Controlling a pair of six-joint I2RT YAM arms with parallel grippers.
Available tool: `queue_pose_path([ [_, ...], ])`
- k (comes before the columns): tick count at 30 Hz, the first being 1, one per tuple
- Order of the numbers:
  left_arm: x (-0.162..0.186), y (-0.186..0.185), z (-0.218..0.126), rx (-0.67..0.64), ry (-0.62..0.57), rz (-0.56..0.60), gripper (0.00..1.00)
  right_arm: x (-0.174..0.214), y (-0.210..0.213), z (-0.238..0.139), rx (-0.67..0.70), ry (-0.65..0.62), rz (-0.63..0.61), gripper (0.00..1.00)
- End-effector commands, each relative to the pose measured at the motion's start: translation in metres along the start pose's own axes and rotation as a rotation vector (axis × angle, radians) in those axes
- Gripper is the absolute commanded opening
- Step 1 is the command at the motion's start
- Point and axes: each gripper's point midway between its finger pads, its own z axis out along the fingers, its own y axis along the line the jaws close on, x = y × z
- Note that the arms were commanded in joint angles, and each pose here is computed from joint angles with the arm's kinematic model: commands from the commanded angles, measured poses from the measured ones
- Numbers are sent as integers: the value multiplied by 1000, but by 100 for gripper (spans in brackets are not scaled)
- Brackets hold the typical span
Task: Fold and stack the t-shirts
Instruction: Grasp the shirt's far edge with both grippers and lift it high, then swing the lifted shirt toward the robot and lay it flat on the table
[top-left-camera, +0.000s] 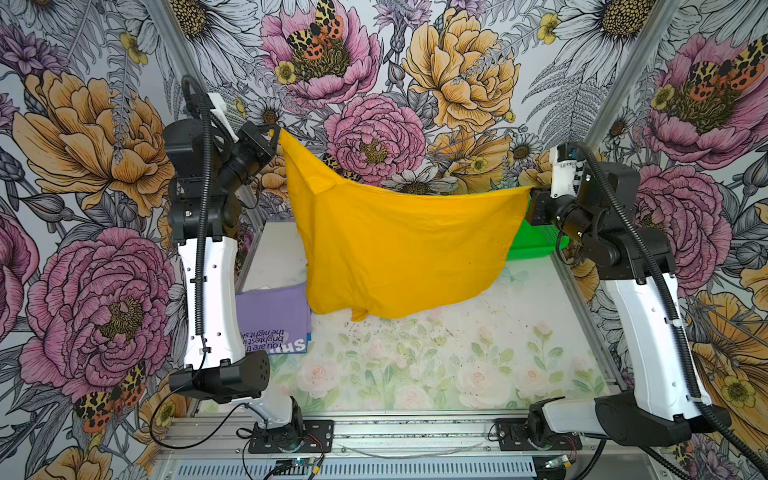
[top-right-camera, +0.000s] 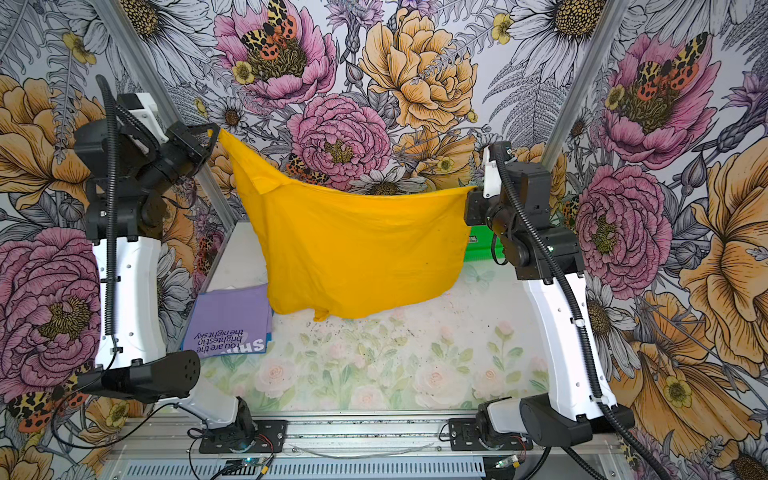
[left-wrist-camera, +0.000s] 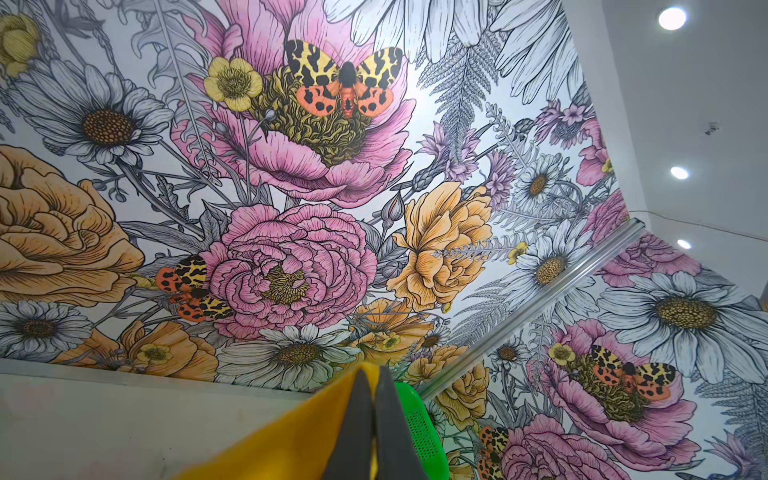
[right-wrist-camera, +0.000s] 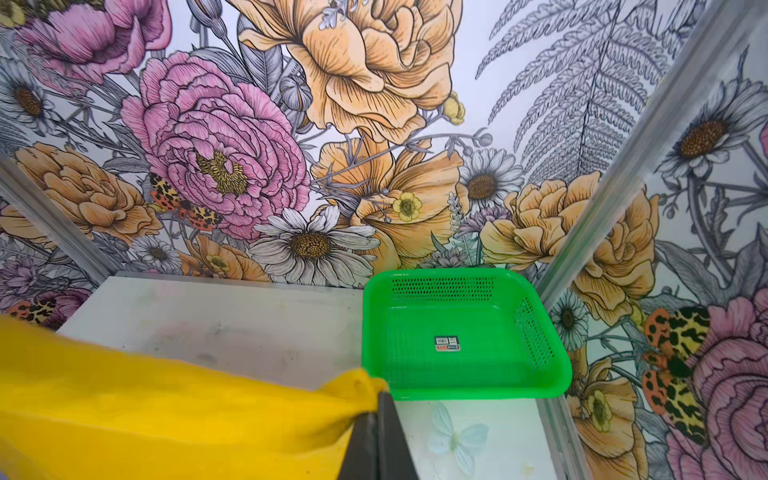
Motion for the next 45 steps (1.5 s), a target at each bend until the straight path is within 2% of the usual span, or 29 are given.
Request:
queue_pose_path([
  [1,-29,-52,-56,75,-106,60,0,-18,6,-29,-48,-59,-32,0],
  [6,-33,-87,-102,109,-173,129,0,-29,8,-57,-70,-118,-24,0],
  [10,-34,-103,-119,148,-174,132,0,-33,4,-71,-53,-145,-24,0],
  [13,-40,-120,-142,155,-230,179,0,-38,4,-88,-59,-179,-30,0],
  [18,-48,-159,-194,173,-348,288,0,-44,22,-134,-170,-268,-98,0],
  [24,-33,-181,-236,185,-387,351,0,-39,41,-209,-307,-385,-122,0],
  [27,-24,-186,-254,173,-396,372,0,-35,39,-234,-316,-412,-90,0],
  [30,-19,-191,-264,182,-396,378,0,-30,30,-242,-272,-404,-49,0],
  [35,-19,-190,-258,190,-376,369,0,-21,15,-229,-184,-350,-9,0],
  [38,-18,-177,-234,191,-324,341,0,-13,8,-208,-139,-292,5,0],
  [42,-7,-129,-181,170,-225,261,0,13,0,-149,-66,-136,8,0],
  [45,26,-78,-128,117,-115,222,0,44,-7,-92,-5,5,-1,0],
])
